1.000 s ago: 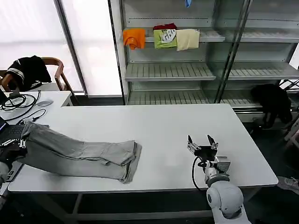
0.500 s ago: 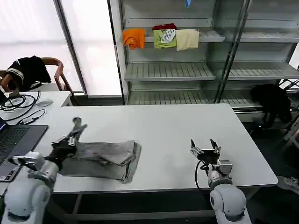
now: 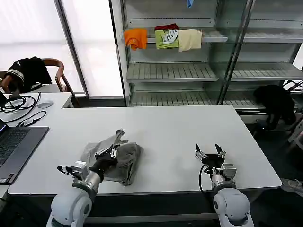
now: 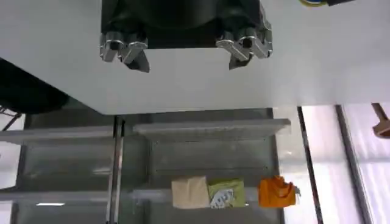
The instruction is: Fold and organize the clothes.
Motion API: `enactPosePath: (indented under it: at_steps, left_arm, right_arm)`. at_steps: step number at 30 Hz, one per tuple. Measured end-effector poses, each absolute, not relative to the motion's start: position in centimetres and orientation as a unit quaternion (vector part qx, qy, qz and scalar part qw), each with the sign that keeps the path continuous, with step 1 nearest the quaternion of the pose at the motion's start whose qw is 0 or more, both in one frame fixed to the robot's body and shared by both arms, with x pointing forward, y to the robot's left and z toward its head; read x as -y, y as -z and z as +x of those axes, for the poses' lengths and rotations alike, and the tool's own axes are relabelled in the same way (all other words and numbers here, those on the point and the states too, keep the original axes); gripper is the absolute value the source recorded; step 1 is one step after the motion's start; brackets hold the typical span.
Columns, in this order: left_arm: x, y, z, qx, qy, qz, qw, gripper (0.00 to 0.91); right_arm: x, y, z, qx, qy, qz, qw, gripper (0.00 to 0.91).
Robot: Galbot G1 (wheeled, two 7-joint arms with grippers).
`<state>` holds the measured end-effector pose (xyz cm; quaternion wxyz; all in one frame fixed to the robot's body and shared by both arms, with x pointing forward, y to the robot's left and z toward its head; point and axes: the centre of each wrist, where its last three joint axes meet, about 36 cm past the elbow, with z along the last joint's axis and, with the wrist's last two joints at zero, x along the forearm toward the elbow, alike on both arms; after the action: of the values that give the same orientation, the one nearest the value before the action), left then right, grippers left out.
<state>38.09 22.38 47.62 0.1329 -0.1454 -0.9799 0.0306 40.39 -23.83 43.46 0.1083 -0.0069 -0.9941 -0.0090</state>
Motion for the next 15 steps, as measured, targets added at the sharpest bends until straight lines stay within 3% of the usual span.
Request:
enactPosePath:
  at_steps: [1,9,15]
  left_arm:
    - [-22.0,-47.4,38.1,0.979,-0.03,-0.148,0.137,0.907]
    - [-19.9,-46.1,37.6,0.974,-0.027,-0.166,0.155,0.907]
    - [-19.7,-48.9,37.1,0.977,-0.044,-0.174,0.117,0.907]
  right_arm:
    - [23.8,-43.4,40.4,0.994,0.009,-0.007,0.109,0.907]
    - [23.9,-43.1,40.7,0.994,0.008,-0.008,0.112,0.907]
    - [23.7,-43.2,40.7,0.994,0.006,-0.004,0.11,0.907]
